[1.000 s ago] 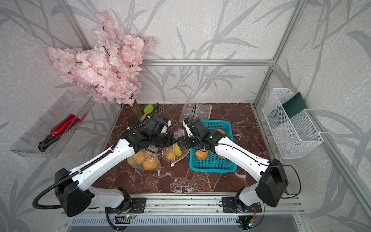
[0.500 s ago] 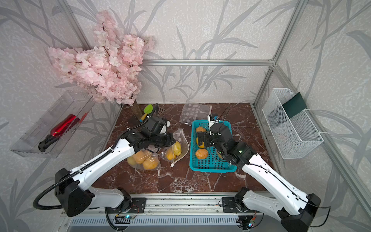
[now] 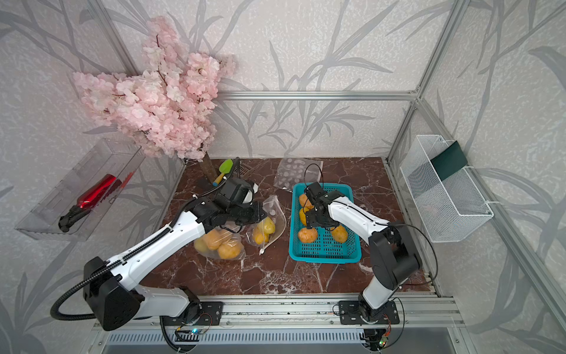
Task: Put the potatoes into a zipper bag and zip it
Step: Pick up the potato from the basket, then place the potato into the zipper food storage bag, then pick up the potato from the basket.
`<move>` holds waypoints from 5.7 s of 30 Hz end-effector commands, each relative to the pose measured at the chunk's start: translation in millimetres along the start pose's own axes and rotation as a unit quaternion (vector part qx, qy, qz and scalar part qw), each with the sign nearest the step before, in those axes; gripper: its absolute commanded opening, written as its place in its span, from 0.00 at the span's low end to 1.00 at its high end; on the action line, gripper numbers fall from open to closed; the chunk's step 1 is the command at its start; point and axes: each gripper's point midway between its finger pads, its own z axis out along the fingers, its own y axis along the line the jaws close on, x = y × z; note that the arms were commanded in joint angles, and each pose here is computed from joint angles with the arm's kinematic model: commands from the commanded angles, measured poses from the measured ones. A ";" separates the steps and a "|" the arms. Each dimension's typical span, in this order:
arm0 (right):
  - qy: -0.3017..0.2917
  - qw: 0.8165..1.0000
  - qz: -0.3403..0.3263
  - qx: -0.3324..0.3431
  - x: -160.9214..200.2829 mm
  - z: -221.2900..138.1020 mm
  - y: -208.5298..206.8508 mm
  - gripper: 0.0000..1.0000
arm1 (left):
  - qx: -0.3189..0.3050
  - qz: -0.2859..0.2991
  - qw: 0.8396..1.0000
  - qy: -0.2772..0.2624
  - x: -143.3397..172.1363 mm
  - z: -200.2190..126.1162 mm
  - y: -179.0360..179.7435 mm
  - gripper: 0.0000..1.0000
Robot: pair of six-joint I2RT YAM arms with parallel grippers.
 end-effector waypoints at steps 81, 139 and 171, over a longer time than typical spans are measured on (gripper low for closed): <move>-0.211 0.926 -0.253 -0.183 24.1 -133.6 162.4 0.34 | 0.089 0.004 0.996 -0.011 2.1 -16.3 -26.0 0.00; -0.007 0.991 0.055 0.119 13.2 -6.8 -74.1 0.91 | 0.043 0.010 0.998 -0.048 -4.2 -27.2 -6.3 0.00; -0.126 0.979 0.014 -0.159 4.9 -71.9 11.3 0.41 | 0.063 0.009 0.997 -0.037 -1.2 -25.3 -13.2 0.00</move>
